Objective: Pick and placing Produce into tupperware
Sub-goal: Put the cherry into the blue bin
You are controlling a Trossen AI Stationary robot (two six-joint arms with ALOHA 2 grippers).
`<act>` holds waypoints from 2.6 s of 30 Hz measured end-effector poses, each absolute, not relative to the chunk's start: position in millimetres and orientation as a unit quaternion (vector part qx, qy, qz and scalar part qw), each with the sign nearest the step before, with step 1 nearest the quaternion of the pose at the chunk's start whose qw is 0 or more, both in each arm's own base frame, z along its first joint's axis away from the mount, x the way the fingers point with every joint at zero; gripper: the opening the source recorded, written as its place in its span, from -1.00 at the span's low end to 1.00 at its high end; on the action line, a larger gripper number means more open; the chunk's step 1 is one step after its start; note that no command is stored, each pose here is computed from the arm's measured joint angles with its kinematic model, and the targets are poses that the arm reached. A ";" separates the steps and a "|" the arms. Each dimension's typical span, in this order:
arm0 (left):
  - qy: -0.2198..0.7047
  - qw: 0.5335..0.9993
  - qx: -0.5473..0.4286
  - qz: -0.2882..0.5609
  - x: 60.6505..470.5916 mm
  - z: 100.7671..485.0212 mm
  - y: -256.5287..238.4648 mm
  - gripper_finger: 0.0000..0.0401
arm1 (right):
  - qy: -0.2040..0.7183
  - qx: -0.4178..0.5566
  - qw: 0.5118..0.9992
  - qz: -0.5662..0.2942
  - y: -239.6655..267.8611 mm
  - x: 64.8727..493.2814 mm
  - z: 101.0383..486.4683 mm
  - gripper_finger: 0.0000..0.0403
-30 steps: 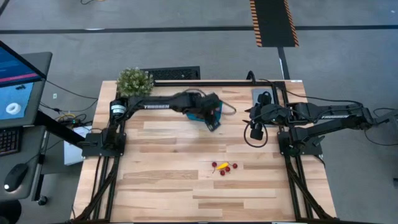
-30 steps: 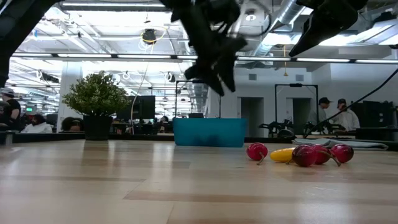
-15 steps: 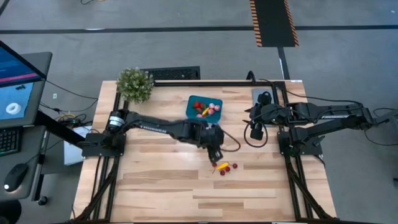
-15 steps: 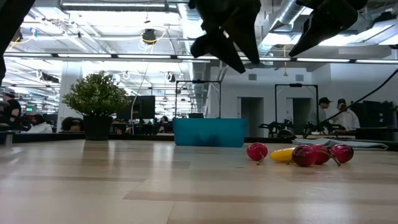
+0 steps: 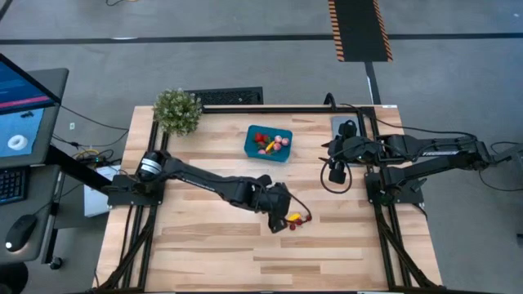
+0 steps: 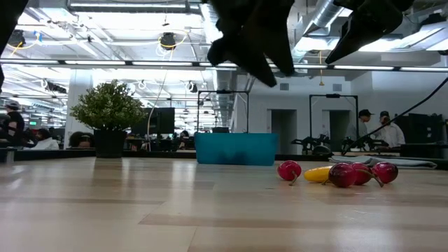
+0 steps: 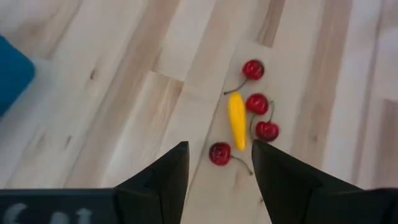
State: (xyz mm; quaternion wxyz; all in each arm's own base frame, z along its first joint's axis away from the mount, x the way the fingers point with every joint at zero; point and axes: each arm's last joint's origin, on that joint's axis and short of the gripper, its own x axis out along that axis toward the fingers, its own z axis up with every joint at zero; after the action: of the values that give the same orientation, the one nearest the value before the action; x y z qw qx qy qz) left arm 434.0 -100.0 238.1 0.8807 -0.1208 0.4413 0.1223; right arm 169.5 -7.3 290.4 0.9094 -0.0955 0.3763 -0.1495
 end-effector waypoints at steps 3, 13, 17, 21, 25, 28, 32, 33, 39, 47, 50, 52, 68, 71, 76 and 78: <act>0.446 0.879 -0.119 0.120 432.4 224.1 -99.4 -0.17 | 0.376 -0.095 0.909 -0.150 -7.3 169.5 290.4 0.12; 0.424 0.897 -0.096 0.083 428.9 181.0 -91.0 -0.17 | 0.376 -0.095 0.909 -0.150 -7.3 169.5 290.4 0.12; 0.400 0.910 -0.080 0.067 428.6 171.7 -91.0 -0.17 | 0.376 -0.095 0.909 -0.150 -7.3 169.6 290.3 0.12; 0.399 0.913 -0.069 0.046 426.4 164.8 -91.2 -0.17 | 0.376 -0.095 0.909 -0.150 -7.3 169.5 290.4 0.12; 0.395 0.916 -0.060 0.041 423.5 157.6 -90.6 -0.17 | 0.376 -0.095 0.909 -0.150 -7.3 169.5 290.3 0.12; 0.384 0.920 -0.063 0.039 423.0 154.9 -90.5 -0.17 | 0.376 -0.095 0.909 -0.150 -7.3 169.5 290.3 0.12; 0.382 0.922 -0.057 0.037 422.9 154.1 -90.4 -0.17 | 0.376 -0.095 0.909 -0.150 -7.3 169.5 290.3 0.12; 0.376 0.924 -0.056 0.035 423.8 155.1 -90.6 -0.17 | 0.376 -0.095 0.909 -0.150 -7.3 169.5 290.3 0.12; 0.371 0.926 -0.052 0.036 424.3 155.8 -91.2 -0.17 | 0.376 -0.095 0.909 -0.150 -7.3 169.6 290.3 0.12; 0.377 0.924 -0.046 0.029 431.3 129.3 -96.1 -0.17 | 0.377 -0.096 0.909 -0.149 -7.3 169.6 290.2 0.12; 0.383 0.922 -0.044 0.032 431.0 123.8 -97.4 -0.17 | 0.378 -0.096 0.909 -0.149 -7.4 169.4 290.0 0.12; 0.379 0.924 -0.047 0.036 432.7 122.4 -97.3 -0.17 | 0.378 -0.096 0.909 -0.149 -7.4 169.4 289.9 0.12; 0.397 0.916 -0.056 0.031 430.2 118.0 -97.8 -0.46 | 0.379 -0.096 0.908 -0.149 -7.4 169.3 289.9 0.12; 0.397 0.916 -0.056 0.031 430.1 117.9 -97.8 -0.52 | 0.378 -0.096 0.908 -0.149 -7.4 169.3 289.9 0.12; 0.398 0.915 -0.057 0.032 430.0 118.0 -97.8 -0.55 | 0.379 -0.096 0.908 -0.149 -7.4 169.3 289.9 0.12; 0.398 0.915 -0.064 0.035 430.0 117.9 -97.6 -0.55 | 0.379 -0.096 0.908 -0.149 -7.4 169.3 289.9 0.12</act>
State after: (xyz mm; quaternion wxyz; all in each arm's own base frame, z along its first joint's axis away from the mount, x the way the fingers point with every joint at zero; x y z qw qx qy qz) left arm 430.0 -97.6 117.9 0.9146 -0.0639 0.3977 0.0352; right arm 169.3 -7.4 289.9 0.9084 -0.0963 0.3786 -0.1491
